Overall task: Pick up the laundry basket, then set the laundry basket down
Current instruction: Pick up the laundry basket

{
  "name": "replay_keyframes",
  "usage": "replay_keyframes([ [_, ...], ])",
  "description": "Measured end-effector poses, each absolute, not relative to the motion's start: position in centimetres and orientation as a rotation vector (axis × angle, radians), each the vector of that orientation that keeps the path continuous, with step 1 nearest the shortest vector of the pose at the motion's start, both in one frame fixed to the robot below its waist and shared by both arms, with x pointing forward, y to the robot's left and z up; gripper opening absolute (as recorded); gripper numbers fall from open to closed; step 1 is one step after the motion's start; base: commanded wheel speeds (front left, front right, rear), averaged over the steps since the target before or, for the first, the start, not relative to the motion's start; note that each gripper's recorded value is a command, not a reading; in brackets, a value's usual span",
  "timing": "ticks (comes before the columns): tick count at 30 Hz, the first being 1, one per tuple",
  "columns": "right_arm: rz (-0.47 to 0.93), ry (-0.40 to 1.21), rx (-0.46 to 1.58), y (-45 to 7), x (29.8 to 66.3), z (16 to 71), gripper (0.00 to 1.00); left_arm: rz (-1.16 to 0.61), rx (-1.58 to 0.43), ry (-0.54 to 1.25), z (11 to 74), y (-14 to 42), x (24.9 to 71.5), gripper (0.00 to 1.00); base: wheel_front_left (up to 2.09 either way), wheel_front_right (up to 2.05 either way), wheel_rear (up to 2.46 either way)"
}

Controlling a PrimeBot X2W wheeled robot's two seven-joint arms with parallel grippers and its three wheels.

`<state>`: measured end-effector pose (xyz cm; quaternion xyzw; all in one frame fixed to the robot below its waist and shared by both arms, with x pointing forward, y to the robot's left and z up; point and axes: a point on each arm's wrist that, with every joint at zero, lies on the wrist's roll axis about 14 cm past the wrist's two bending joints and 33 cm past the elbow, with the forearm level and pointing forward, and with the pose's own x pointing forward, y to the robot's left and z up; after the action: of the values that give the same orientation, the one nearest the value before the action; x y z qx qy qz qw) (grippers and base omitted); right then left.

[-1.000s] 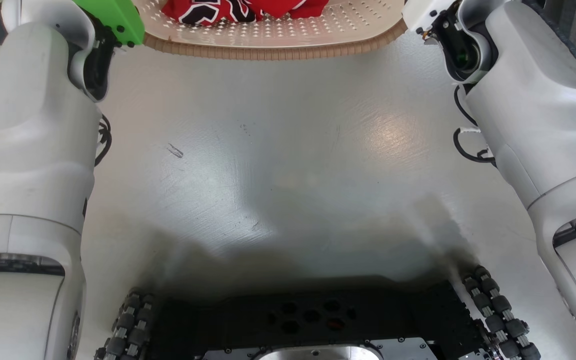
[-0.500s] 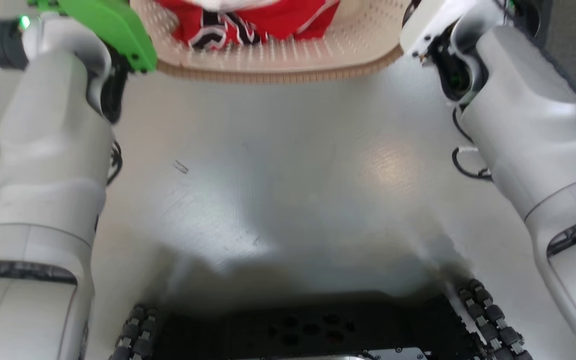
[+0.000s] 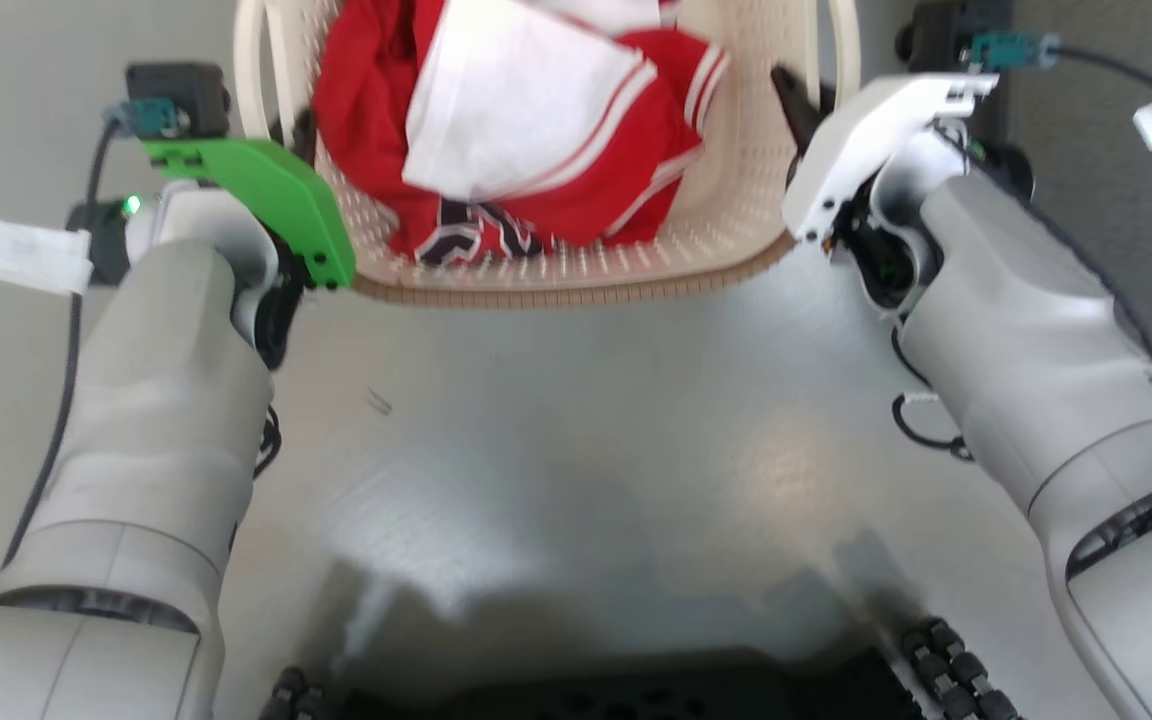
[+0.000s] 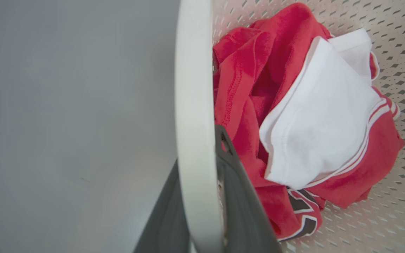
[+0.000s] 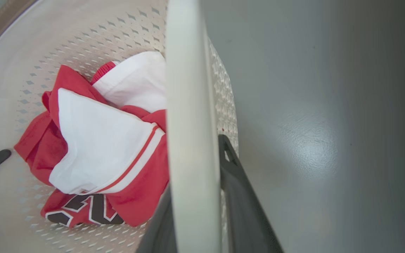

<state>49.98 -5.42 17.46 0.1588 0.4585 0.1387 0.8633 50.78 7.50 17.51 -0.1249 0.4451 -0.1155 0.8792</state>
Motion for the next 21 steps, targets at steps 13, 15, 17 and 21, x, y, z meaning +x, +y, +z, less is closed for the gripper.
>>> replay_keyframes([
  [13, 0.283, 1.002, 0.319, -6.2, 47.2, 21.8, 0.00, -0.255, -0.274, 0.958, 22.0, 6.8, 48.5, 0.00, 0.00, 0.00, 0.00],
  [15, 0.284, 1.013, 0.315, -6.2, 46.6, 22.4, 0.00, -0.260, -0.269, 0.971, 22.5, 6.7, 47.7, 0.00, 0.00, 0.00, 0.00],
  [17, 0.287, 1.016, 0.308, -6.3, 46.1, 23.0, 0.00, -0.263, -0.273, 0.971, 23.1, 6.6, 47.1, 0.00, 0.00, 0.00, 0.00],
  [21, 0.287, 1.007, 0.304, -6.4, 45.5, 24.4, 0.00, -0.267, -0.273, 0.970, 24.4, 6.6, 46.2, 0.00, 0.00, 0.00, 0.00],
])
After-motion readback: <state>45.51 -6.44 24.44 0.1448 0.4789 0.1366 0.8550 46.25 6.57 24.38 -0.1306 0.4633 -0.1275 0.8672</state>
